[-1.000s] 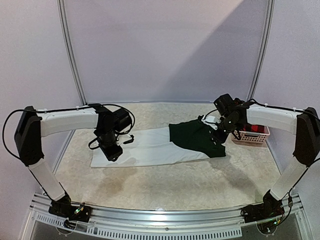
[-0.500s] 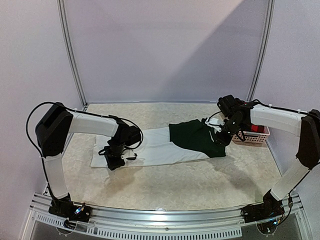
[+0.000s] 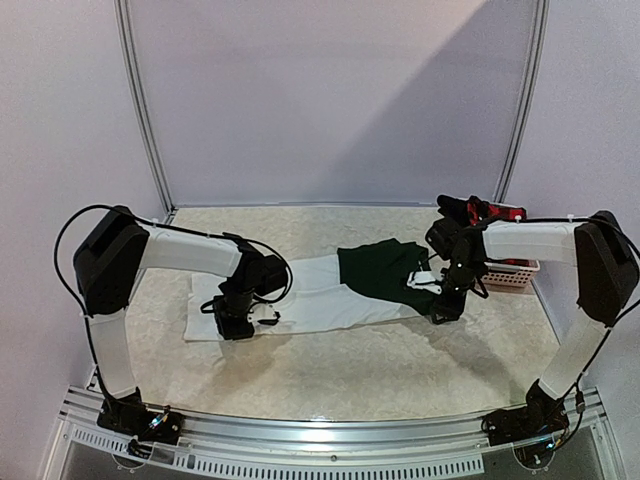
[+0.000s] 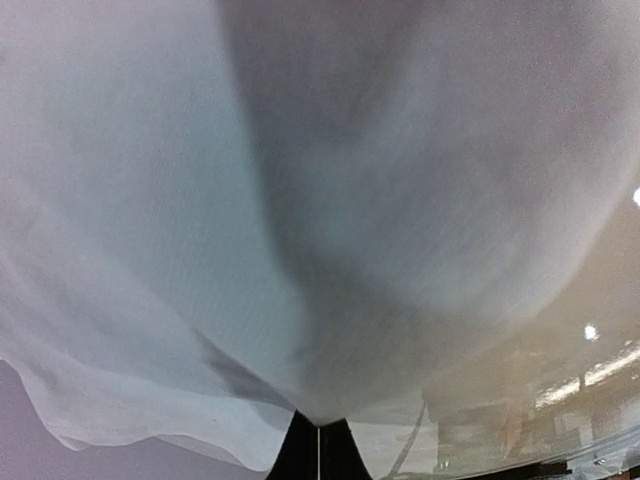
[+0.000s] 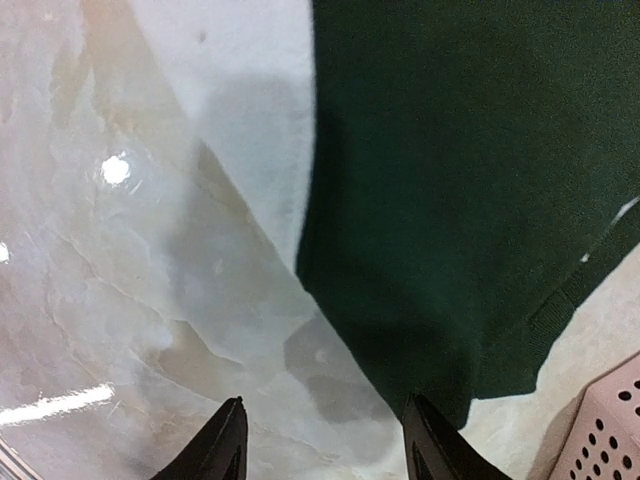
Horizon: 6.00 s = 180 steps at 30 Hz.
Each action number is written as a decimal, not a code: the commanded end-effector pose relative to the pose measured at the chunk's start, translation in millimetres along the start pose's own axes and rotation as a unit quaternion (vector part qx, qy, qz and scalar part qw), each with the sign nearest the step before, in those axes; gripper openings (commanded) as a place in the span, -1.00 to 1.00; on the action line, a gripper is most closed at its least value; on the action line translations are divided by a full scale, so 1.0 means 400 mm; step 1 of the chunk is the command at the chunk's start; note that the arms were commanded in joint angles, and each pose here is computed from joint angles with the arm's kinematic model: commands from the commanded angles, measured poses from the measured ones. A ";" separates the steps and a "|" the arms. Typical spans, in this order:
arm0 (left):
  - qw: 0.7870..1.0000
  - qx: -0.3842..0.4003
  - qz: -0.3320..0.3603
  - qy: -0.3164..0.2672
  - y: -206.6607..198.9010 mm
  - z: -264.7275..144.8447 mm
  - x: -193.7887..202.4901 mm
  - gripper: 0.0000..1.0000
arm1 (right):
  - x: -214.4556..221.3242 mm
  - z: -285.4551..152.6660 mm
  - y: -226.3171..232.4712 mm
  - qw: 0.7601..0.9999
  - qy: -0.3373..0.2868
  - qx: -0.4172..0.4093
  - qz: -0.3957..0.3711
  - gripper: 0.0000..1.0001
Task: Fold and stack the mixed laundry pile
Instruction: Adjust the rectangle-folded T-shirt at the center of the board, then pick up the rectangle-folded T-shirt from the center of the board.
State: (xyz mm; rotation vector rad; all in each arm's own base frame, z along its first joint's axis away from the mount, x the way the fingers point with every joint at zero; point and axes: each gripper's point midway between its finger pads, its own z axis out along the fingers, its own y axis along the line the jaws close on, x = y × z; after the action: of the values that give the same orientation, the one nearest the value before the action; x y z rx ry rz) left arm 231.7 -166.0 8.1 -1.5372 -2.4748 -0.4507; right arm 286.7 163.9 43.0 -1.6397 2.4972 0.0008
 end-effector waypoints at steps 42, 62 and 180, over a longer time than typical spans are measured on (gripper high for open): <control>0.977 0.115 -0.015 -0.177 -0.296 -0.310 -0.217 -0.12 | -0.168 -0.052 -0.391 0.976 -0.062 0.208 0.025 -0.02; 0.987 0.088 -0.096 -0.090 -0.349 -0.079 -0.144 -0.67 | -0.322 0.045 -0.354 0.905 -0.155 -0.107 0.382 0.20; 0.771 -0.302 0.466 -0.313 -0.490 -0.099 -0.094 -0.80 | -0.093 0.041 0.625 0.829 -0.118 0.080 -0.541 -0.81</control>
State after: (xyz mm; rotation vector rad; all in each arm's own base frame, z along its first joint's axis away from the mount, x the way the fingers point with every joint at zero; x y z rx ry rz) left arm 82.6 -301.7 15.3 -3.3496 -1.5706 -0.6563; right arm 76.2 311.1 19.4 -2.4534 1.0291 -0.0886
